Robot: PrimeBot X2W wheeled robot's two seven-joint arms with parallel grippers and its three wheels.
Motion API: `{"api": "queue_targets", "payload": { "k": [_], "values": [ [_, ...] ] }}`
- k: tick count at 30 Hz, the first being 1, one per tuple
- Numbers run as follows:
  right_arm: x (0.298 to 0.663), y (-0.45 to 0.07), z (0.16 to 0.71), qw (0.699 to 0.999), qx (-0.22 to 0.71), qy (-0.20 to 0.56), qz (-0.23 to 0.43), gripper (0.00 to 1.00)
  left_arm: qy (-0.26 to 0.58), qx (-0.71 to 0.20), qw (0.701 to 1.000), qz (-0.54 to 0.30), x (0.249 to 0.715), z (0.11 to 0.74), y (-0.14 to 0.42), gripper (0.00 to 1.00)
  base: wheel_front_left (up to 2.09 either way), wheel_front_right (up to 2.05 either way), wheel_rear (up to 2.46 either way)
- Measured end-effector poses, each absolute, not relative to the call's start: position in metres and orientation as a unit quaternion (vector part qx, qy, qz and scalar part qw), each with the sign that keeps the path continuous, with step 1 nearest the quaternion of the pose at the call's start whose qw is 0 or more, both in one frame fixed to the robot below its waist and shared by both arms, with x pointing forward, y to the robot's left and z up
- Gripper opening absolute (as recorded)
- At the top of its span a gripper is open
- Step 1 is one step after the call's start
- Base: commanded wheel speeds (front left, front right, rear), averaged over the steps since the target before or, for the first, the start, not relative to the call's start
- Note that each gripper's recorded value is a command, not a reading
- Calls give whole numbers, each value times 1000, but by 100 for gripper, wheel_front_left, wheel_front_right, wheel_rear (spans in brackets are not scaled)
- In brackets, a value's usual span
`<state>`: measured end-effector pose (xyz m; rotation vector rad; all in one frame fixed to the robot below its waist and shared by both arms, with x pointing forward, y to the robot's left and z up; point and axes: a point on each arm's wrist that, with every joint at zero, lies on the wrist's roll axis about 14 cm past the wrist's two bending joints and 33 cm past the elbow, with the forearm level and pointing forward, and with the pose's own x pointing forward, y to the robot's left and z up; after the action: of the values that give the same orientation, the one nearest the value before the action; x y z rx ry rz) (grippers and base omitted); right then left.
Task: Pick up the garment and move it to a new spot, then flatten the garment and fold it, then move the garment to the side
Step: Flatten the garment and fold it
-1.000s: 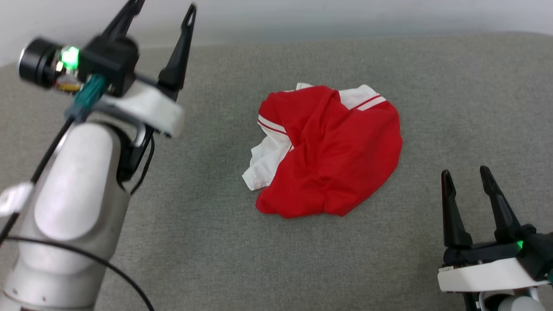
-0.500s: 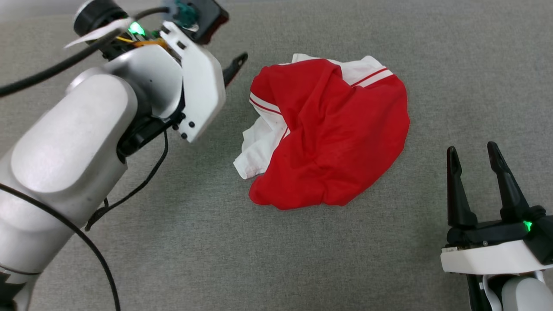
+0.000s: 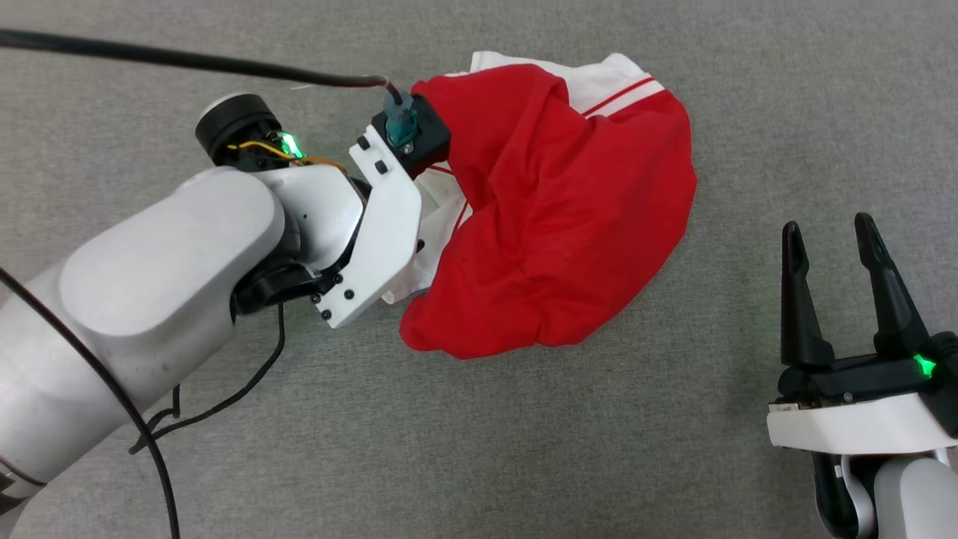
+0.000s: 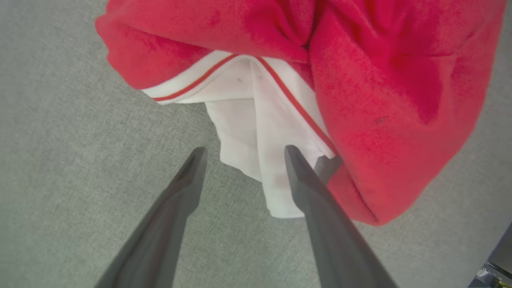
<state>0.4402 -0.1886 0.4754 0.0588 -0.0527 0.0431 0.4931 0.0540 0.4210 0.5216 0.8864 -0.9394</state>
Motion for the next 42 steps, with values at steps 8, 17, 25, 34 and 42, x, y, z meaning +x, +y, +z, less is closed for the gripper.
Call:
{"api": "queue_targets", "payload": {
  "k": [8,17,25,34,42],
  "values": [
    [443,-194,467,999,29,-16,13,100,447,255,735,-442,483,387,54,100,0,0,0],
    [443,-198,468,999,31,-18,9,100,442,257,734,-447,476,381,51,0,0,0,0],
    [429,-186,484,998,39,-32,23,100,372,222,797,-421,482,428,69,0,0,0,0],
    [421,-162,507,995,47,-60,57,100,385,171,858,-295,457,449,168,0,0,0,0],
    [417,-154,509,995,48,-61,70,100,483,131,839,-216,392,398,227,0,0,0,0]
  ]
}}
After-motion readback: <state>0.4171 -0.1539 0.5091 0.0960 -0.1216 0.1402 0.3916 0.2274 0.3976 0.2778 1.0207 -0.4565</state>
